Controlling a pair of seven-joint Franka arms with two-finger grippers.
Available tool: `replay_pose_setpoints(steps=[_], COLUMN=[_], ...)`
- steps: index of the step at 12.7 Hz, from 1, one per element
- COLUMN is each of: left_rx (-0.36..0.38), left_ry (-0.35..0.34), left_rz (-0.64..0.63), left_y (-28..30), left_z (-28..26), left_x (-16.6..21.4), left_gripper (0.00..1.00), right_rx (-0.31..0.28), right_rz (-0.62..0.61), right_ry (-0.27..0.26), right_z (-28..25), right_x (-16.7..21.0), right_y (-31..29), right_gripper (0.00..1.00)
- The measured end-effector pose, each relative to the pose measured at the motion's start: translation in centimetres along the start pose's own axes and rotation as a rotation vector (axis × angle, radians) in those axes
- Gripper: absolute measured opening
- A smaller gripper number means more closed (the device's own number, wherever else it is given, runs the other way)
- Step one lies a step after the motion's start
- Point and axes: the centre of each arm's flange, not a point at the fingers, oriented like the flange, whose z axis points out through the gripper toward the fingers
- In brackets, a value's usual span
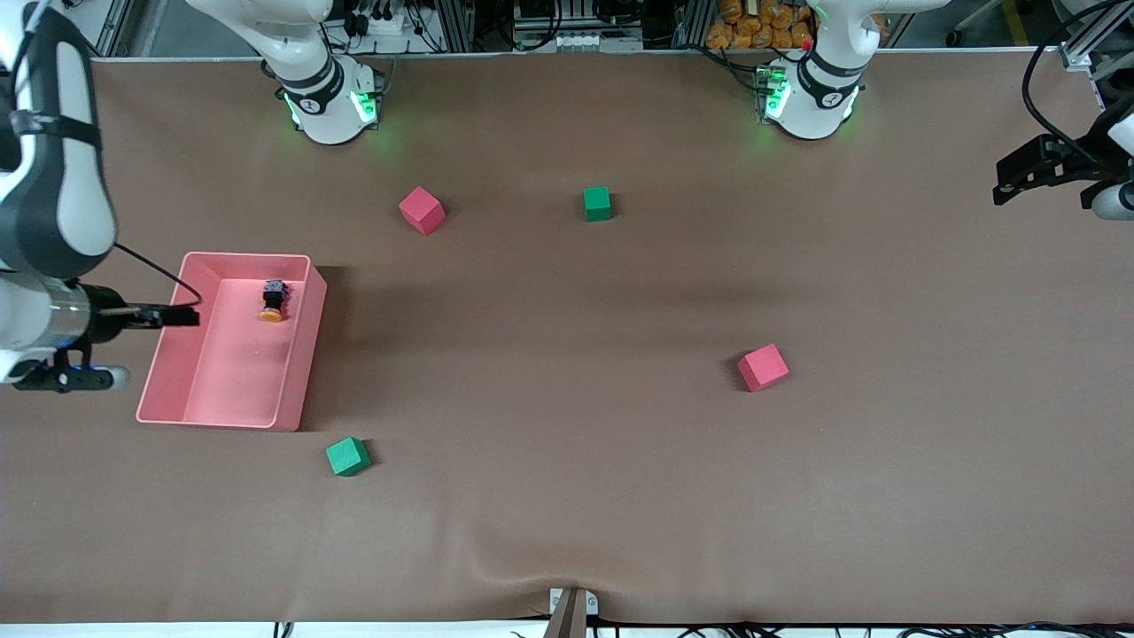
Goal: Place and upright button with both arms
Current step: 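Reach the right gripper into the pink tray above the yellow button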
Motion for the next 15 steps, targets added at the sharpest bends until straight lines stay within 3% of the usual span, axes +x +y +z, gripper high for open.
replay_pose_setpoints(steps=[3, 7, 12, 15], left_rx=[0.0, -0.001, -0.028, -0.028], left_ry=[-0.005, -0.02, -0.024, -0.026], left_rz=[0.0, 0.0, 0.004, 0.001], left_y=[0.0, 0.0, 0.3, 0.2], left_z=[0.1, 0.2, 0.3, 0.4], left_x=[0.0, -0.2, -0.2, -0.1], left_gripper=[1.0, 1.0, 1.0, 1.0], right_rx=[-0.001, -0.019, -0.026, -0.031], right_rz=[-0.02, -0.029, -0.029, -0.008], right_ry=[-0.024, 0.062, 0.115, 0.197], right_z=[1.4, 7.4, 14.0, 17.5], right_x=[-2.7, -6.1, -8.3, -8.9], right_y=[-1.0, -2.0, -2.2, -1.3], right_gripper=[1.0, 1.0, 1.0, 1.0])
